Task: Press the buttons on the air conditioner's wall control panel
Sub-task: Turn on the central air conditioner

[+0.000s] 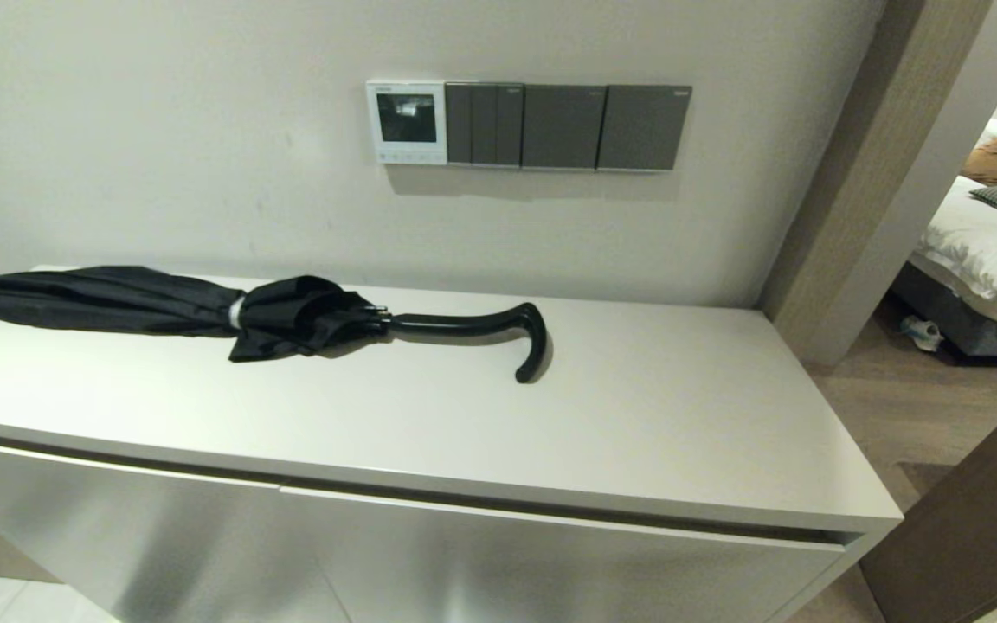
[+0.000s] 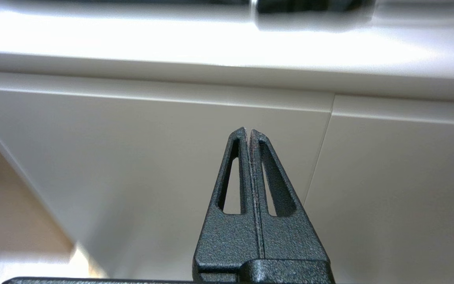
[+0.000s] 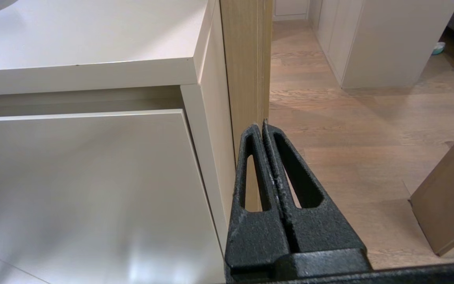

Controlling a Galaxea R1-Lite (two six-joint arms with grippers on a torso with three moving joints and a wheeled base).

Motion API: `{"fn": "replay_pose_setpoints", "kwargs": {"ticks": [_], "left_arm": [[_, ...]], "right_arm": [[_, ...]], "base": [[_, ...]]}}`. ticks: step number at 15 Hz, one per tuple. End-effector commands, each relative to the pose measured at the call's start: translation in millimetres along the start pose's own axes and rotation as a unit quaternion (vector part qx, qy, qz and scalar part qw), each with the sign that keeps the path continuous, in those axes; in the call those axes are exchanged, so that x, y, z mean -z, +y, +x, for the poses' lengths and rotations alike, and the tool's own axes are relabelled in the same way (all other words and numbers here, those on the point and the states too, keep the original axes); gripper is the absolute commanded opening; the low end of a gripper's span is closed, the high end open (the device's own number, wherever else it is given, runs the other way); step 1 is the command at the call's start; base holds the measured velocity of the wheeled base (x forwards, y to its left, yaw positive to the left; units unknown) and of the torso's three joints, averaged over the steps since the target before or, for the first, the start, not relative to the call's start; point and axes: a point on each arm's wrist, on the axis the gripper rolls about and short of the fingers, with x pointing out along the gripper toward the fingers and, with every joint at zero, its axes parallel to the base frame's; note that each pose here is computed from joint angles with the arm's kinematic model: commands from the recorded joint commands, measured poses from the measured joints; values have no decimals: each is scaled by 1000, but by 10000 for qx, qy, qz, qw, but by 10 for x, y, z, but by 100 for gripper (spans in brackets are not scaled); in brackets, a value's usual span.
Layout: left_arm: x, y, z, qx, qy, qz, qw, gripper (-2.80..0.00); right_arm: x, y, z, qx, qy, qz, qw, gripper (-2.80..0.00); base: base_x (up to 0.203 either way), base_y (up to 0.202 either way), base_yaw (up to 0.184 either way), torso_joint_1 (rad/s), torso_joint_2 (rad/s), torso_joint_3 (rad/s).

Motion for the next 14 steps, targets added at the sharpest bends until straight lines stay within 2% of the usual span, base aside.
{"fn": "replay_pose_setpoints", "kwargs": {"ticks": [1,4,8,11,14], "left_arm": [[-173,3,-45,-8,-315,-3,9995,-280],[-444,5,-135,74,-423,4,9991,-280],[-705,0,-98,291,-261,0,9992,-280],[-1097,-3,216,477,167,-132,9986,-280],[-1529,-7,588,697,307,-317,9966,-280]], "right_arm": [[8,0,3,-2,22,-2,10000,-280],[8,1,3,-2,22,-2,10000,-280],[8,0,3,-10,21,-2,10000,-280],[8,0,3,-2,22,-2,10000,-280],[8,0,3,-10,21,-2,10000,-280]], "base": [[0,0,0,0,0,0],[0,0,0,0,0,0],[0,0,0,0,0,0],[0,0,0,0,0,0],[0,0,0,0,0,0]]}}
